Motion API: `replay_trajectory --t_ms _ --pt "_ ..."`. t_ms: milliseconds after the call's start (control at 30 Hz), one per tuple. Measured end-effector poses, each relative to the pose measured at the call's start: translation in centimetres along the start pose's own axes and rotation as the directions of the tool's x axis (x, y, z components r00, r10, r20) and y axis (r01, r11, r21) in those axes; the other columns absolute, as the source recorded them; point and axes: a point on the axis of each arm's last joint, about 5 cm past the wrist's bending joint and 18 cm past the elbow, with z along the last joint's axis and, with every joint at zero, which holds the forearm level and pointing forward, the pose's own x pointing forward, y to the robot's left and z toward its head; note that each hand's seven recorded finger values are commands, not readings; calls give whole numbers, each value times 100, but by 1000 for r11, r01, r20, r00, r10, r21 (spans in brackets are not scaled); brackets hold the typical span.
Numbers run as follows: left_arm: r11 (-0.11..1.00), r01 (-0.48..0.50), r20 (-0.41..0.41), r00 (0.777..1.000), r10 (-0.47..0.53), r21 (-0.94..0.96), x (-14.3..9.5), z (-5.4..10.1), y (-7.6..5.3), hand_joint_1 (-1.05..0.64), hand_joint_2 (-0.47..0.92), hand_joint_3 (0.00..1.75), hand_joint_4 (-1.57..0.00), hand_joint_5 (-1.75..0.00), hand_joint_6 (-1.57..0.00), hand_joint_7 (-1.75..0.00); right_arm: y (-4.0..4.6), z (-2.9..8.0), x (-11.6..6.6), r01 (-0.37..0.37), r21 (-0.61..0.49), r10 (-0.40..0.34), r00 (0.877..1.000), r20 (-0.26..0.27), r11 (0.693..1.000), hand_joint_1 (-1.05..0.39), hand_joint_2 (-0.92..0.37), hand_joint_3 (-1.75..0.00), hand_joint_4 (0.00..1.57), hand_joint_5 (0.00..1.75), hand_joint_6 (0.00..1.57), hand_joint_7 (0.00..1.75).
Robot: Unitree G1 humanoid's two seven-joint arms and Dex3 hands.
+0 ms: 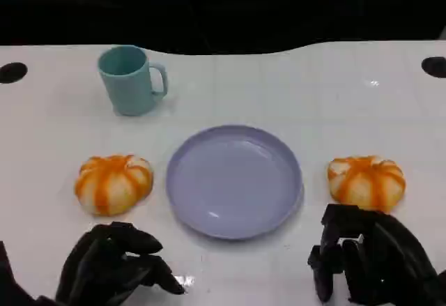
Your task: Grasp the bread from the table and place it into the plate.
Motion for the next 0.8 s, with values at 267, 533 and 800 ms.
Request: replay_trajectory --t_ms 267,533,800 --pt "1000 0 0 1000 0 0 0 0 0 -94 58 0 -157 -43 -157 -16 0 -3 0 -1 5 1 1000 -4 1000 -84 -19 -144 115 138 105 117" --pt "1000 0 0 1000 0 0 0 0 0 -94 59 0 -157 -43 -157 -16 0 -3 0 -1 5 1 1000 -5 1000 -84 -20 -144 115 139 105 117" --pt "1000 1 0 1000 -1 1 1 0 -1 -94 59 1 -157 -43 -157 -16 -1 -2 -1 -1 5 1 1000 -5 1000 -84 -20 -143 115 139 106 117"
